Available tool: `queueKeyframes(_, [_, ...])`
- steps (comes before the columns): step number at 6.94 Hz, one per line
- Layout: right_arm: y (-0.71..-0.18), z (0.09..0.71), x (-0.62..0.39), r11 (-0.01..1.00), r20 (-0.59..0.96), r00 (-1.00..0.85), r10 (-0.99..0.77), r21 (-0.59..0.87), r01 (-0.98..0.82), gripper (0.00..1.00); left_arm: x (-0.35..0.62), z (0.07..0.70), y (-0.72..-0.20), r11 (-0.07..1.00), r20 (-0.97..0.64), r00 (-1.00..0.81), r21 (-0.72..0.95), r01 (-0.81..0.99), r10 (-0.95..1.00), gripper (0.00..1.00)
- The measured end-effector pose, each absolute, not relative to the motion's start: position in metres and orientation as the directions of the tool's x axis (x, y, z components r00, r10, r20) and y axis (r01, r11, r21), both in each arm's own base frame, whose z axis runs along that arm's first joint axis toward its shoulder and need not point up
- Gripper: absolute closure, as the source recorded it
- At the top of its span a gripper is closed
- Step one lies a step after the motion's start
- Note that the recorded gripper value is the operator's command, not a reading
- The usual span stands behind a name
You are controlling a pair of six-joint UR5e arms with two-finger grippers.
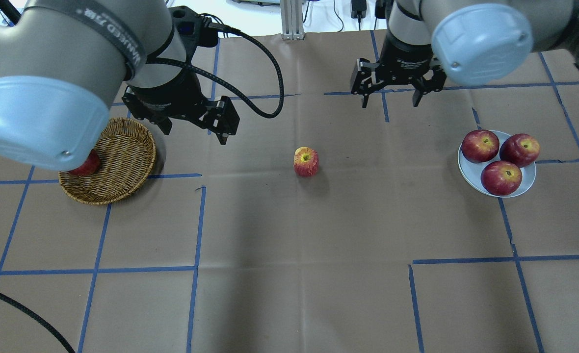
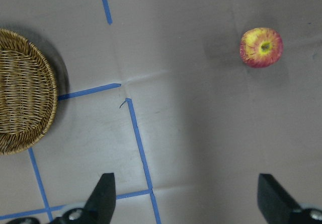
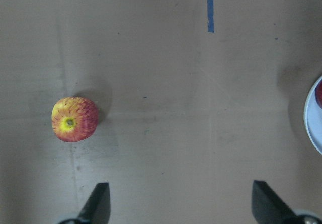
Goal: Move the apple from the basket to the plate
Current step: 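Move the right gripper to the apple while the left arm withdraws over the basket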
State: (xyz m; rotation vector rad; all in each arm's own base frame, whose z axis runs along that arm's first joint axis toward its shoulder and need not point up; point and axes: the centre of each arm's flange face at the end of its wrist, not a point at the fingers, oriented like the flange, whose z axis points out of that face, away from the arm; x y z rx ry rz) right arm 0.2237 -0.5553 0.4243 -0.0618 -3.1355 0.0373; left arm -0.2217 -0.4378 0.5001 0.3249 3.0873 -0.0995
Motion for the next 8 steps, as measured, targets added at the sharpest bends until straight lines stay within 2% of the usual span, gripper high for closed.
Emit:
queueKeyframes(4, [-0.582, 0.326, 0.326, 0.997, -0.006, -0.998, 0.064, -0.05, 0.064, 0.0, -0.189, 0.496, -0.437, 0.989, -0.042, -0.989, -0.04, 0.145, 0.144, 0.0])
queueKeyframes(8, [-0.579, 0.232, 0.341, 0.998, -0.003, -0.999, 0.047, -0.038, 0.047, 0.0, -0.187, 0.495, -0.436, 0.99, -0.042, -0.989, -0.03, 0.141, 0.139, 0.0])
